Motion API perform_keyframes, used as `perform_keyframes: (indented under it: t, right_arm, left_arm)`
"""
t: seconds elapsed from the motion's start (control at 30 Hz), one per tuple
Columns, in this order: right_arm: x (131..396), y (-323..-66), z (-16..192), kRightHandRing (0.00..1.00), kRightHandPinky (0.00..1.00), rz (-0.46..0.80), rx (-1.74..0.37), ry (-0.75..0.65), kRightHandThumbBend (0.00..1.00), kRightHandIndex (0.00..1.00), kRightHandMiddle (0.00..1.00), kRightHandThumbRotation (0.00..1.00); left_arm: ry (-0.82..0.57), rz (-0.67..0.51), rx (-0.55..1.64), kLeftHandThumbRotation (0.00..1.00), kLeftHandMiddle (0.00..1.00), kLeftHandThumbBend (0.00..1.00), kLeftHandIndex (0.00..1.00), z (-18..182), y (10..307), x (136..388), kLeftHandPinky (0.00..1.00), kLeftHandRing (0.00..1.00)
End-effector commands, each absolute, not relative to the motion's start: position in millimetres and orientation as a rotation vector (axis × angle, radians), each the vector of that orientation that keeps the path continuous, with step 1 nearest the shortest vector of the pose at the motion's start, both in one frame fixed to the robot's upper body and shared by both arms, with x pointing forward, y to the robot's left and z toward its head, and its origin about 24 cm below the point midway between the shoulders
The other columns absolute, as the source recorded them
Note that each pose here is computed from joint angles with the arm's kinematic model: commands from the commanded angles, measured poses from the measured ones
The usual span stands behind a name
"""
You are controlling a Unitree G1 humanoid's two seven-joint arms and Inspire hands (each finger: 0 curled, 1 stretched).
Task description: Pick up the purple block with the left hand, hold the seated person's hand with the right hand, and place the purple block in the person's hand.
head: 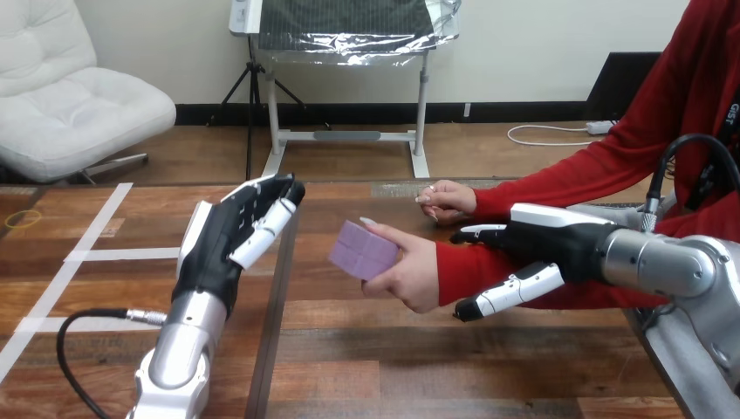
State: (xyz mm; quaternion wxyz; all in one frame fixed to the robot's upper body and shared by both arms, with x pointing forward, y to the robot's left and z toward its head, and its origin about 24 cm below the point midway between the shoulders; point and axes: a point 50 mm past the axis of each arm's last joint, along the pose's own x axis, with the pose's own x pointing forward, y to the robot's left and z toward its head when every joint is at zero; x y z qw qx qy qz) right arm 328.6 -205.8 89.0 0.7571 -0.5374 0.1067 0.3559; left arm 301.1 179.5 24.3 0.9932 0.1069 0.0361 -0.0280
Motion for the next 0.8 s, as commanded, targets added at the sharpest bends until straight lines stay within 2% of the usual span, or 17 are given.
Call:
perform_keyframes:
  t: [0.0, 0.07, 0.23, 0.4, 0.77]
  right_arm:
    - [329, -209, 109, 0.96, 0.87, 0.729, -1.196, 0.139, 1.00, 0.97, 0.98, 0.83]
    - [328, -210, 109, 0.96, 0.87, 0.722, -1.203, 0.130, 1.00, 0.97, 0.97, 0.90]
    - [325, -211, 111, 0.95, 0.89, 0.679, -1.218, 0.098, 1.00, 0.96, 0.96, 0.97]
    - [323, -213, 111, 0.93, 0.88, 0.621, -1.230, 0.075, 1.00, 0.94, 0.95, 0.99]
    - [320, -214, 107, 0.86, 0.76, 0.428, -1.153, -0.017, 1.00, 0.89, 0.88, 1.00]
  left_arm:
    - [-0.030, -0.065, 0.209, 0.62, 0.83, 0.47, 0.75, 48, 176, 307, 0.83, 0.85]
    - [-0.031, -0.064, 0.210, 0.62, 0.82, 0.46, 0.75, 48, 176, 306, 0.82, 0.84]
    - [-0.034, -0.063, 0.209, 0.61, 0.82, 0.45, 0.75, 46, 177, 303, 0.81, 0.83]
    - [-0.043, -0.065, 0.221, 0.60, 0.80, 0.43, 0.74, 45, 177, 299, 0.79, 0.80]
    - [-0.042, -0.094, 0.239, 0.53, 0.77, 0.44, 0.72, 38, 175, 287, 0.72, 0.77]
